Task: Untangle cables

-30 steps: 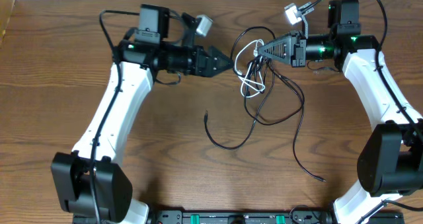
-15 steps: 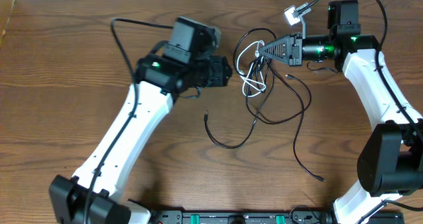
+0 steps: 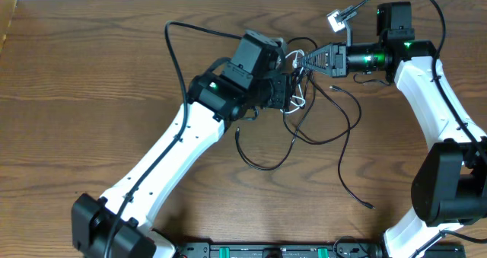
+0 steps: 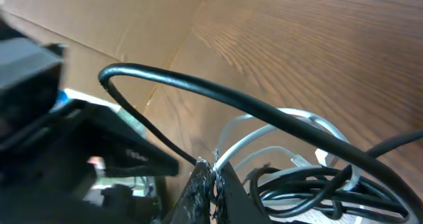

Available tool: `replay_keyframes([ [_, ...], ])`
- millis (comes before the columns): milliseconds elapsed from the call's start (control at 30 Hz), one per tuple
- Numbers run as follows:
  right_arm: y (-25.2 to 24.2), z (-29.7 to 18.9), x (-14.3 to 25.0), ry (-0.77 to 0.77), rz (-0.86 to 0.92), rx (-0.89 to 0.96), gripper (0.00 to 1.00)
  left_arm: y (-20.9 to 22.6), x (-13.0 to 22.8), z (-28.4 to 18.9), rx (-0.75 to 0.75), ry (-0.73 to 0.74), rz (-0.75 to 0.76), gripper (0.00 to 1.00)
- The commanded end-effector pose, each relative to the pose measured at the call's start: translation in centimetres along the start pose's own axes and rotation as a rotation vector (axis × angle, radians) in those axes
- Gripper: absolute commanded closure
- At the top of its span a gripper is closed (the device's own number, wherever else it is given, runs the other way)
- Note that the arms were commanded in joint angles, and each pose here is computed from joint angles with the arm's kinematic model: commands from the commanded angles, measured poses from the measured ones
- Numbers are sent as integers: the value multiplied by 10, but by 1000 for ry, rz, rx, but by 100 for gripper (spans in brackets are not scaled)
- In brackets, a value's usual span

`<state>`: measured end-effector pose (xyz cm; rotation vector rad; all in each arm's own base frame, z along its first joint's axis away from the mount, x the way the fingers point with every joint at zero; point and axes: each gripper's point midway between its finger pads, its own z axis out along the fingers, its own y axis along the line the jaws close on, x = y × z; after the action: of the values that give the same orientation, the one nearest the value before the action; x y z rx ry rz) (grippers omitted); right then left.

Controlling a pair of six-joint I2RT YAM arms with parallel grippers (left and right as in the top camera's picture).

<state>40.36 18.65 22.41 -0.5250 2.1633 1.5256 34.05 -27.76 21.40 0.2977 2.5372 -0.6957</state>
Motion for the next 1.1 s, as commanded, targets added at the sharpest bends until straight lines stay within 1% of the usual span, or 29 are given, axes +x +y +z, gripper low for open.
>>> replay_keyframes([
  [0,29,-5,-4,-9,-12,-123,99,17,8,27,-66,43,-36,49],
  [200,42,-8,-4,-10,-15,-198,99,20,12,49,-71,66,-54,49],
  [367,56,-12,-5,-11,-21,-259,99,21,5,50,-73,36,-49,49],
  [433,69,-16,-7,-12,-19,-292,99,28,0,50,-115,9,-60,49],
  [633,100,-33,-11,-35,-77,-309,99,38,3,61,-152,19,-103,49],
  [833,136,-65,-18,-97,-170,-270,99,47,14,78,-176,64,-116,50],
  [933,145,-80,-22,-130,-207,-247,99,49,13,79,-179,61,-117,59],
  [1067,134,-95,-28,-174,-164,-175,99,57,9,78,-225,34,-112,86],
])
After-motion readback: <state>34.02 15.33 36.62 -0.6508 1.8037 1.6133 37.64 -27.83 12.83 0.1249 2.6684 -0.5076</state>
